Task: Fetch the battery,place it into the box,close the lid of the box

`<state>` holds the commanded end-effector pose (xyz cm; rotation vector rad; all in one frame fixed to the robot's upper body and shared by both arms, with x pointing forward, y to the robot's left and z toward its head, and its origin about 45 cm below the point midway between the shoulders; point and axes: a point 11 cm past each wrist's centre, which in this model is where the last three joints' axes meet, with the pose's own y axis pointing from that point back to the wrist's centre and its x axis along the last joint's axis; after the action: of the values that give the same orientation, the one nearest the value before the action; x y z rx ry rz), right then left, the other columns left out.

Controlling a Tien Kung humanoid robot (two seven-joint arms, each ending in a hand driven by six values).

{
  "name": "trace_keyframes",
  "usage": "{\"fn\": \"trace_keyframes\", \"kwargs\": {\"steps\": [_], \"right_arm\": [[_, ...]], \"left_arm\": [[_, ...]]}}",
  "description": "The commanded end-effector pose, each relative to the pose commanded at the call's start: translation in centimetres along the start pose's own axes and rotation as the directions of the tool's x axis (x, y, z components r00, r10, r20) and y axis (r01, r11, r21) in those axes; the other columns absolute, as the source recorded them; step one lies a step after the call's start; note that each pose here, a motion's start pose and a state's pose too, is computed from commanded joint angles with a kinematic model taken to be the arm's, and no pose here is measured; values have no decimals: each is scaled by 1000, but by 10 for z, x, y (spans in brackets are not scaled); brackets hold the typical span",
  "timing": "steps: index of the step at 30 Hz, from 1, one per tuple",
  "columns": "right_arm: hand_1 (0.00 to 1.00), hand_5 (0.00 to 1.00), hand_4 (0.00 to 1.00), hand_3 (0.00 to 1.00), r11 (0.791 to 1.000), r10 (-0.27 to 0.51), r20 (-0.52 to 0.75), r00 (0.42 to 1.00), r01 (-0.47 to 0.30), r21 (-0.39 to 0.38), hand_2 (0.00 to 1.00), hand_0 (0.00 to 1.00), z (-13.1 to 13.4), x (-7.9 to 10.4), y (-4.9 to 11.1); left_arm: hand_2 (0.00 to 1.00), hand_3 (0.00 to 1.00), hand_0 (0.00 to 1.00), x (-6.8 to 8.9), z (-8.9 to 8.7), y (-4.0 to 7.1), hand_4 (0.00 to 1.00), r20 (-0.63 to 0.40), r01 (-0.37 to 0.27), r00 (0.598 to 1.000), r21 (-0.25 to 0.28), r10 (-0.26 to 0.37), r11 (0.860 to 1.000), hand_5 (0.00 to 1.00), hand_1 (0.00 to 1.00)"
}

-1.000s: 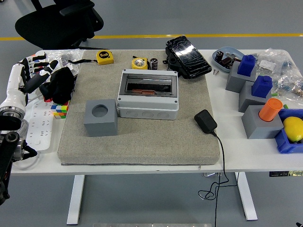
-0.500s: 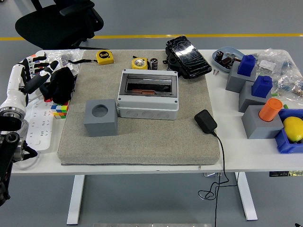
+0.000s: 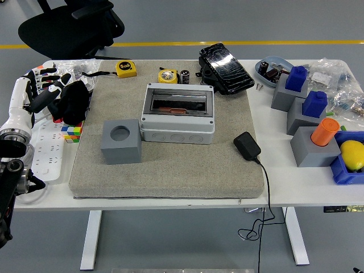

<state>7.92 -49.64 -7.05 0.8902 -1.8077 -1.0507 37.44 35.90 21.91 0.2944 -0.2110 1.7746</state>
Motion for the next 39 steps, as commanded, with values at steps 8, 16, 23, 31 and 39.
{"fn": "trace_keyframes", "kwargs": {"steps": [8, 16, 23, 31, 39], "right_arm": [[631, 491, 949, 555, 1000, -2, 1, 1000, 2, 1, 658, 579, -1, -2, 0], [630, 492, 949, 555, 1000, -2, 3, 1000, 2, 0, 659, 578, 0, -1, 0], [630, 491, 949, 556, 1000, -4, 0, 1000, 4, 3, 659, 579, -2, -2, 0], [630, 489, 950, 557, 1000, -7, -1, 1000, 7, 4, 659, 579, -3, -2, 0], [631, 491, 949, 557, 1000, -3, -6, 1000, 3, 8, 660, 578, -6, -1, 0]], "left_arm": [[639, 677, 532, 0, 2, 0, 995, -1, 1, 1000, -5, -1, 1000, 530, 645], [639, 677, 532, 0, 0, 1, 995, -1, 1, 1000, 0, -1, 1000, 530, 643], [639, 676, 532, 0, 0, 1, 993, -4, -1, 1000, -2, 1, 1000, 529, 643], [640, 675, 532, -1, 2, 0, 994, -4, 5, 1000, -11, -5, 1000, 528, 644], [640, 675, 547, 0, 6, -1, 992, -4, 4, 1000, -20, -4, 1000, 522, 642]]}}
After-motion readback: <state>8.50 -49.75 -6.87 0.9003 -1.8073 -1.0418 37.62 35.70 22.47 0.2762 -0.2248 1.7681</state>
